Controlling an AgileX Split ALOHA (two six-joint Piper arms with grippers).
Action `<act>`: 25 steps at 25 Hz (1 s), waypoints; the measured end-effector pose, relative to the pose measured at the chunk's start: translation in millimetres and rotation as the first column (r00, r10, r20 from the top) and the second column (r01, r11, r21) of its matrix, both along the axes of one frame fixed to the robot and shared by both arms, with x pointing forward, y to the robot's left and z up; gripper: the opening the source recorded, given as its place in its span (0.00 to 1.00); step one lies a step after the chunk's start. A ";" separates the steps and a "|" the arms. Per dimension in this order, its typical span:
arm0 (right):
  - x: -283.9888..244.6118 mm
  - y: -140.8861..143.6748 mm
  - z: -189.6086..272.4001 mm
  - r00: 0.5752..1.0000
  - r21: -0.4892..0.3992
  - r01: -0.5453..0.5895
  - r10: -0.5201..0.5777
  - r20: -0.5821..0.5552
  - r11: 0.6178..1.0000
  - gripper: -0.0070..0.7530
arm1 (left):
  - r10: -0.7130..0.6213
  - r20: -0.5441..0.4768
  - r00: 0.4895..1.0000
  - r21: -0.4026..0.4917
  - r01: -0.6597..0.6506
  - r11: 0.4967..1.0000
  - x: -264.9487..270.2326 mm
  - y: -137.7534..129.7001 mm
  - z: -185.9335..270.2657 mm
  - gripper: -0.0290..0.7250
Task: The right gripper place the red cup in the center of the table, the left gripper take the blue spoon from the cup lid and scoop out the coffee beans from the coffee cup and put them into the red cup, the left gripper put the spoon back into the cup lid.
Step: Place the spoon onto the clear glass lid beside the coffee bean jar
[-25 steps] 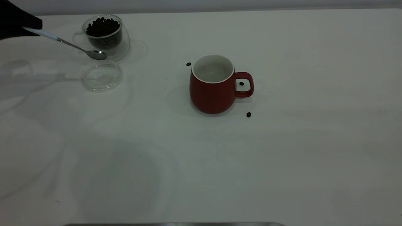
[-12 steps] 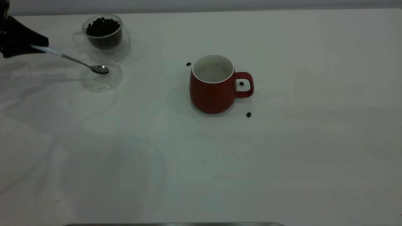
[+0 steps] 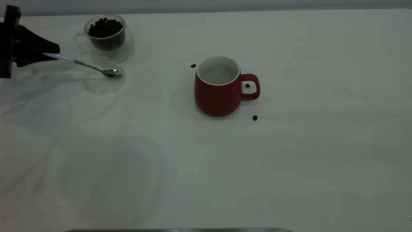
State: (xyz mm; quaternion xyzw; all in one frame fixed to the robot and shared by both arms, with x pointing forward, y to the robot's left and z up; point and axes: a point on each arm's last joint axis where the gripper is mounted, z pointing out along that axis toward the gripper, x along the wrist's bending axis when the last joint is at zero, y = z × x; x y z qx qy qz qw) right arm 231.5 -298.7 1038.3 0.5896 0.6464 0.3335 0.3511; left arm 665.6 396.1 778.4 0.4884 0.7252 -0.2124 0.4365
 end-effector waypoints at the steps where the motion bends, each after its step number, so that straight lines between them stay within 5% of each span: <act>1: 0.0 0.0 0.0 1.000 0.000 0.000 0.000 0.000 1.000 0.32 | -0.003 -0.001 1.000 -0.005 0.003 1.000 0.5 -3.6 -2.5 0.20; 18: 0.0 0.0 0.0 1.000 0.000 0.000 0.000 0.000 1.000 0.32 | -0.014 -0.010 1.000 -0.015 0.014 1.000 2.7 -17.3 -10.4 0.22; 25: 0.0 0.0 0.0 1.000 0.000 0.000 0.000 0.000 1.000 0.32 | -0.023 -0.019 1.000 0.002 0.023 1.000 1.4 -16.9 -13.6 0.42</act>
